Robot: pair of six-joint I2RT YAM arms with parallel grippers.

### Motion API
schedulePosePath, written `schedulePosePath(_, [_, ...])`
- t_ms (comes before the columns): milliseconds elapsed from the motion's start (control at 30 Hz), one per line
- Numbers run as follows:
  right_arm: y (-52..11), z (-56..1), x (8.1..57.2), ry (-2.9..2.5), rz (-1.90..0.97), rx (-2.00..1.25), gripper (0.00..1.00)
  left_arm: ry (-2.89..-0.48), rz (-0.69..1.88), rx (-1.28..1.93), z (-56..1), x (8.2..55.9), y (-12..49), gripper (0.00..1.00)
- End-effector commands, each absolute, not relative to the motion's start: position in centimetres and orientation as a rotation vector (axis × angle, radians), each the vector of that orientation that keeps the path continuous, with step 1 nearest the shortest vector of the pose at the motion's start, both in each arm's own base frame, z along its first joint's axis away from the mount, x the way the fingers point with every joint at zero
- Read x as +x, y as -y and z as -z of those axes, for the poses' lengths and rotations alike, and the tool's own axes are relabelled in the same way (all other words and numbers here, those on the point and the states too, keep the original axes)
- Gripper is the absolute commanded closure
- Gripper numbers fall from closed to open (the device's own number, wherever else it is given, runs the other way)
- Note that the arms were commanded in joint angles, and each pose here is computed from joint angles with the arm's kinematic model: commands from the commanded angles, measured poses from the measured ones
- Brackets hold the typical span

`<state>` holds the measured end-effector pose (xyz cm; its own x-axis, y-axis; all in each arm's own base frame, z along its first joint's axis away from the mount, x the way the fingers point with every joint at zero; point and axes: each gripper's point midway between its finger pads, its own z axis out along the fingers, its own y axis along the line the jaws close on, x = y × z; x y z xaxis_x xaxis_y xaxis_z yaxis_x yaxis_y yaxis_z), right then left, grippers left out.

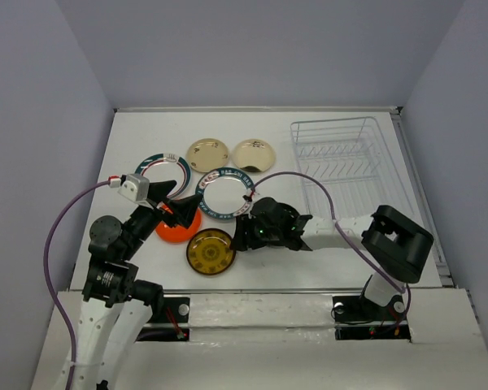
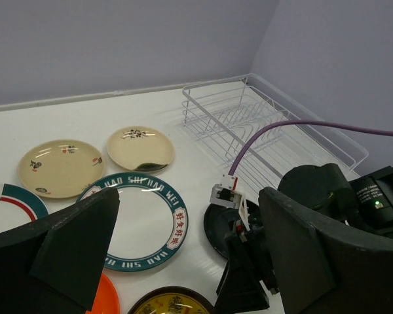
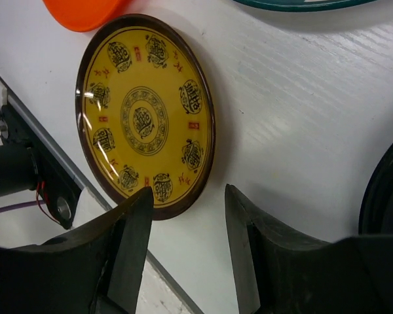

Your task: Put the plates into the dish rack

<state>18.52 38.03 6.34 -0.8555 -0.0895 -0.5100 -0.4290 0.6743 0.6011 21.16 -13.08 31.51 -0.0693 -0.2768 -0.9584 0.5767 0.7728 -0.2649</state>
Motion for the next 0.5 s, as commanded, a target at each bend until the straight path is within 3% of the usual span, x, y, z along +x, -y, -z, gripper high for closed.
schedulePosePath(0, [-40.2,-6.7,19.1,-2.387,-1.137,-0.348,0.50,-1.414,0.713,0.282,-33.8,20.5,13.1,0.01])
schedulePosePath(67, [-40.5,-5.2,18.8,-2.425,-1.149,-0.331,0.52,-1.415,0.715,0.278,-33.8,20.5,13.0,0.01])
schedulePosePath(267, [-41.3,-4.5,18.3,-2.442,-1.228,-0.287,0.80,-1.407,0.714,0.279,-33.9,20.3,13.0,0.01])
schedulePosePath(367, [-40.9,-4.4,18.4,-2.443,-1.210,-0.278,0.83,-1.405,0.714,0.277,-34.0,20.3,13.0,0.01])
schedulePosePath(400, [-40.8,-4.3,18.4,-2.445,-1.204,-0.278,0.90,-1.402,0.715,0.279,-34.1,20.2,13.0,0.01])
schedulePosePath(467, [-40.5,-4.8,18.2,-2.433,-1.208,-0.283,0.93,-1.400,0.716,0.280,-34.1,20.2,13.0,0.01])
